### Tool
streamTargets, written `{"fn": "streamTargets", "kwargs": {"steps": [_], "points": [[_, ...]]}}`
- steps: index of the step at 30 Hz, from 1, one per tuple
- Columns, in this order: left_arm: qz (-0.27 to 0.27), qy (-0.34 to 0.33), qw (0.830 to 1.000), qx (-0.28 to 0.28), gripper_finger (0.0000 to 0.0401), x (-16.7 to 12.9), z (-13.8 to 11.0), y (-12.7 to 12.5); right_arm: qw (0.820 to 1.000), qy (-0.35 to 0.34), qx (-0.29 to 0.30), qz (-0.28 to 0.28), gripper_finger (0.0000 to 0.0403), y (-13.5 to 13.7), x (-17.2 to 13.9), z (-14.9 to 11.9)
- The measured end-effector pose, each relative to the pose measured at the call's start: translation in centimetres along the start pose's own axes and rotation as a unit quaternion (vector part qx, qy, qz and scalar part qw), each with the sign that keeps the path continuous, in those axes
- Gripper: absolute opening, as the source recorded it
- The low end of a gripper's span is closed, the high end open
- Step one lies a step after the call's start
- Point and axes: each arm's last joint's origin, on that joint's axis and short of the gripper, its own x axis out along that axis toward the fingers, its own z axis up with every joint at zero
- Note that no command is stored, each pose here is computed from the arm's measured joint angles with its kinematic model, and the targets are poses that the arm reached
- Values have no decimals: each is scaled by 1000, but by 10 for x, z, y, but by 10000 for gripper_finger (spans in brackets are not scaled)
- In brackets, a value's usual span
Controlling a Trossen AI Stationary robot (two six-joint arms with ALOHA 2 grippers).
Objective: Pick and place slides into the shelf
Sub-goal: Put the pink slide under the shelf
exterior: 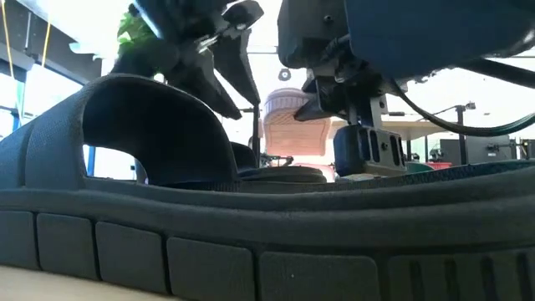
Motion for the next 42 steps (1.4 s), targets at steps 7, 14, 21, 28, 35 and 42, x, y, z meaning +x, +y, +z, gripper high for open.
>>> {"fn": "streamTargets", "kwargs": {"steps": [7,14,21,28,35,42], "points": [[85,79,992,47,166,24,1,-24,998,33,-10,49,15,2,2,-3],[23,11,1000,9,166,30,13,-31,998,37,-29,51,15,1,-7,-9],[-1,57,997,44,165,45,4,-48,998,36,-17,52,15,1,-15,-12],[0,127,991,37,165,43,-11,-53,998,35,-18,54,15,1,-17,-12],[4,185,982,31,165,39,-27,-59,998,32,-17,50,15,1,-17,-12],[59,175,982,50,165,27,-25,-70,1000,14,-11,25,15,0,-16,-10]]}}
